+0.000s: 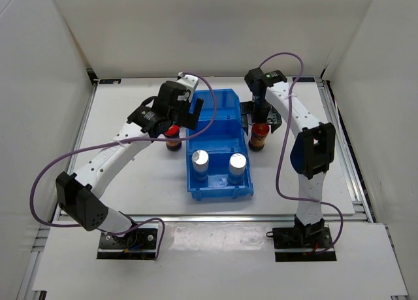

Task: Organize the condiment bottles

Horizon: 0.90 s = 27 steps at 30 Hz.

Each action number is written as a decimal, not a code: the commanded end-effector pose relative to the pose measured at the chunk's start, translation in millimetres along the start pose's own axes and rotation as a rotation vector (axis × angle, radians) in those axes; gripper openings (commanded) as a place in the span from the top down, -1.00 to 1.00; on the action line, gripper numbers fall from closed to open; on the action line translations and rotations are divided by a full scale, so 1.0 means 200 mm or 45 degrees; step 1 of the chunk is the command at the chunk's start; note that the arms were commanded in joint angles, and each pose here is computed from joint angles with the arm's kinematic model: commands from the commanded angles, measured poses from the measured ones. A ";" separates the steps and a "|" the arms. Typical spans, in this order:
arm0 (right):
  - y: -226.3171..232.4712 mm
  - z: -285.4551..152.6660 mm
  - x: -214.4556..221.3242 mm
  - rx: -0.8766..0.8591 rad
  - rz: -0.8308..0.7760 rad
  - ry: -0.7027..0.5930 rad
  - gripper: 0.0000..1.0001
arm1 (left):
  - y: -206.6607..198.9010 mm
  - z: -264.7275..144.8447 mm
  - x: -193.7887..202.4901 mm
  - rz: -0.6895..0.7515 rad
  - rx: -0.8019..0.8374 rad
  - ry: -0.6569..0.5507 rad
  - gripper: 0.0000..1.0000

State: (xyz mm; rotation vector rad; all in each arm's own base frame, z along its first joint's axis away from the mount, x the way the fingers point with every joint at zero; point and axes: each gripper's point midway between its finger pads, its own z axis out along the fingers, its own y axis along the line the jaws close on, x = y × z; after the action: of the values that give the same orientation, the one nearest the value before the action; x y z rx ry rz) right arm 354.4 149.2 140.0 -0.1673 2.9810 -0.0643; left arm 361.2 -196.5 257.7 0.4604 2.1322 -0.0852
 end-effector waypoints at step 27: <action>-0.12 -0.17 -0.07 0.030 0.049 -0.101 -1.00 | 0.19 0.02 0.14 -0.156 -0.155 0.068 -1.00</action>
State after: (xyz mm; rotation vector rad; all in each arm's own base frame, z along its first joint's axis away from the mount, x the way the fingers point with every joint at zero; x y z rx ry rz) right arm 362.2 137.0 176.6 -0.1208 2.8813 -0.0575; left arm 368.1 -158.5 228.7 0.2829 2.2226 -0.0077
